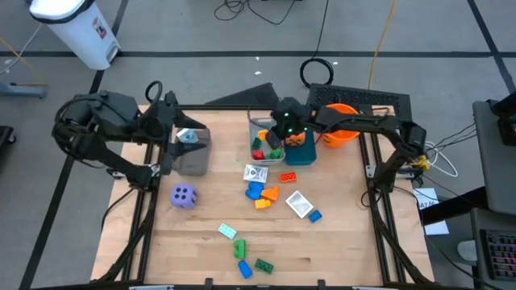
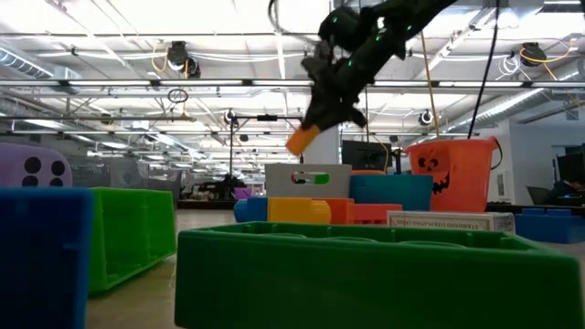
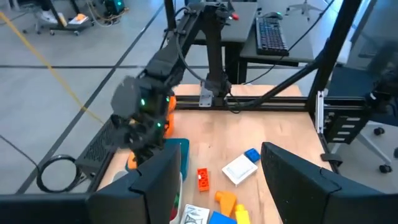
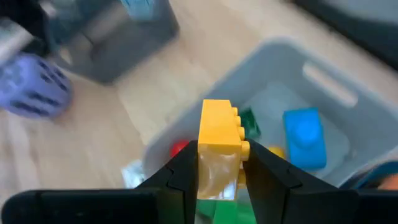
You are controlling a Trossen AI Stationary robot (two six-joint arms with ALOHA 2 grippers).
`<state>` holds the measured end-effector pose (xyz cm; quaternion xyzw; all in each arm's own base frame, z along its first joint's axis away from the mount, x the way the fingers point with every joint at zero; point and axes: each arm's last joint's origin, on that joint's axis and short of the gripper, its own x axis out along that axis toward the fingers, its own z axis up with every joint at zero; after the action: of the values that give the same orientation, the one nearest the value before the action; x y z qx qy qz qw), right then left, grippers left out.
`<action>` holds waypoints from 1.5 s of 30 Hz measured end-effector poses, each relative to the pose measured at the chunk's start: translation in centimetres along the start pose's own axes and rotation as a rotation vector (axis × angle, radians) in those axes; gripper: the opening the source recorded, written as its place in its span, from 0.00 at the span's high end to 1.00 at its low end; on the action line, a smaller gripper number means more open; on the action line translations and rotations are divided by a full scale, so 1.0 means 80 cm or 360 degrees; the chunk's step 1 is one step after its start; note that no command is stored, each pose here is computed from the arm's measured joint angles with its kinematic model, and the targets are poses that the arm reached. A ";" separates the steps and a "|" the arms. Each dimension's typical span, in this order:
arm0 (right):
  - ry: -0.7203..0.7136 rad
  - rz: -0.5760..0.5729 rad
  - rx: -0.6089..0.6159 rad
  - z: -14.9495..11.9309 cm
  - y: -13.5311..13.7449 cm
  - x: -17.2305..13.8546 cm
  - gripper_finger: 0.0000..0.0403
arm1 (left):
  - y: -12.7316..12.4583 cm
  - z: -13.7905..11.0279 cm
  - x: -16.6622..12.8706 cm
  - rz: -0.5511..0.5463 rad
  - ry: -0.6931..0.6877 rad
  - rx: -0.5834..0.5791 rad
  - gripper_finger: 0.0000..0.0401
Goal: Pick & Place Toys
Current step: Put the yellow game piece into the gray bin, then put the blue game piece into the gray bin
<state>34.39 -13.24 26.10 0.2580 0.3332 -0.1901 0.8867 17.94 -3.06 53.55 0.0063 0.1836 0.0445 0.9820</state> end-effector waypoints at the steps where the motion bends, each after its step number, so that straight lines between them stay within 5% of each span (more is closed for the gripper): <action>1: 0.0039 -0.0012 0.0000 -0.004 -0.001 0.009 0.76 | 0.001 -0.001 0.000 0.0006 0.0010 -0.0009 0.42; 10: 0.0265 -0.0086 -0.0023 -0.033 -0.011 0.064 0.74 | 0.005 -0.006 0.003 0.0045 0.0081 -0.0108 0.42; 20: 0.0203 -0.0074 -0.0010 -0.025 -0.016 0.060 0.57 | 0.005 -0.006 0.003 0.0045 0.0079 -0.0085 0.42; 28: 0.0053 0.0159 0.0168 0.002 -0.017 0.025 0.48 | 0.004 -0.006 0.006 0.0044 0.0082 -0.0071 0.42; 35: -0.0326 0.0401 0.0206 0.036 0.009 -0.024 0.48 | 0.003 -0.003 0.008 0.0034 0.0045 -0.0079 0.42; 45: -0.0429 0.0579 0.0162 0.035 0.051 -0.054 0.48 | 0.003 -0.003 0.008 0.0034 0.0047 -0.0079 0.42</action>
<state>34.81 -10.90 32.22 0.3304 0.1498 -0.0764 0.9288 18.46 -2.76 53.12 -0.0167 0.1967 0.0596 0.9785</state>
